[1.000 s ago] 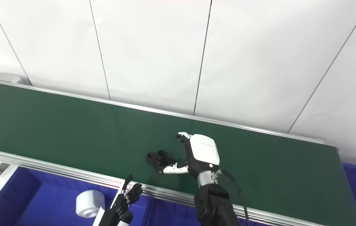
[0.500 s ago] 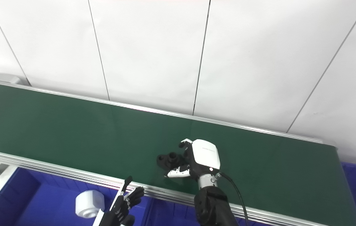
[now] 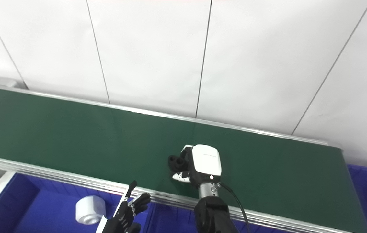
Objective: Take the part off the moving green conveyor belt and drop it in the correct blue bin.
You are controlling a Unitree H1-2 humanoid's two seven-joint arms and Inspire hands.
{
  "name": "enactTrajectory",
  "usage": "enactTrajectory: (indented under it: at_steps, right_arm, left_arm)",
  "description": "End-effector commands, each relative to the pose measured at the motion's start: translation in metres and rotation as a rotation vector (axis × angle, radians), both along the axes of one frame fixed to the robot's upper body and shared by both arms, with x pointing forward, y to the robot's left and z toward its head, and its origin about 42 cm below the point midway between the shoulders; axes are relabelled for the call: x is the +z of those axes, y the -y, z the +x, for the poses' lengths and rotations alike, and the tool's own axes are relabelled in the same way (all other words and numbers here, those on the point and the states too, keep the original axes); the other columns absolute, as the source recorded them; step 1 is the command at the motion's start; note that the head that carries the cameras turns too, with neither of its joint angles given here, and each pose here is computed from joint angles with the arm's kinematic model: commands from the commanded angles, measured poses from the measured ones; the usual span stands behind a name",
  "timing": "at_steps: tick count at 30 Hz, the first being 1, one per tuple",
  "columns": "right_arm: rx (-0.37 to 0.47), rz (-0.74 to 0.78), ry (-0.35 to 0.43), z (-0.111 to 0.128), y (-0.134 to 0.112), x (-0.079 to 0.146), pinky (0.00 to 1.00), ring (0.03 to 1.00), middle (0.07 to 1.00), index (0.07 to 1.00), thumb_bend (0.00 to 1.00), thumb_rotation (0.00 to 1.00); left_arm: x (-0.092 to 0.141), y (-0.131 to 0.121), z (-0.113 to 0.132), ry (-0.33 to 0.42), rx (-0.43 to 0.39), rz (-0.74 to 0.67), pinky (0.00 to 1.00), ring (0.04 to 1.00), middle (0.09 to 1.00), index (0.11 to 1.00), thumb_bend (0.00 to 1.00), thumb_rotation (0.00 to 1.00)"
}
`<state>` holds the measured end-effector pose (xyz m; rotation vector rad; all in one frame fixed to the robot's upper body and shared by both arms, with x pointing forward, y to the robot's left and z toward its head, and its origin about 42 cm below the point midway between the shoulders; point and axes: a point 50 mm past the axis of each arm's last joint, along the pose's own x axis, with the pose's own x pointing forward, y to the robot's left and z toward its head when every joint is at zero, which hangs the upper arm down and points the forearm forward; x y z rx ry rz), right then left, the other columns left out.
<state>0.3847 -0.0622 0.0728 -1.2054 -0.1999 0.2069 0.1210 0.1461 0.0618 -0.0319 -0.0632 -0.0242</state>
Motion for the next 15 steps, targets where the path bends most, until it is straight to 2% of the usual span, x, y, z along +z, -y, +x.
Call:
enactTrajectory:
  at_steps: [1,11,15]
  right_arm:
    - [0.028,-0.017,-0.04,-0.0081,-0.0013,-0.0139,0.12,0.176,0.26,0.477,0.51,0.15]
    - [0.025,0.013,-0.017,-0.0119,-0.0001,-0.0177,0.11,0.167,0.247,0.474,0.51,0.15]
    - [0.034,-0.001,0.037,-0.0113,0.0043,-0.0173,0.12,0.176,0.256,0.475,0.51,0.14]
  left_arm:
    - [0.0108,0.0029,0.0013,0.048,-0.002,-0.017,0.83,0.844,0.846,1.0,0.7,0.78]
    - [0.0117,0.0011,0.0002,0.049,-0.003,-0.018,0.82,0.834,0.841,1.0,0.7,0.78]
    - [0.0125,0.0008,0.0004,0.049,-0.003,-0.022,0.83,0.84,0.839,1.0,0.69,0.78]
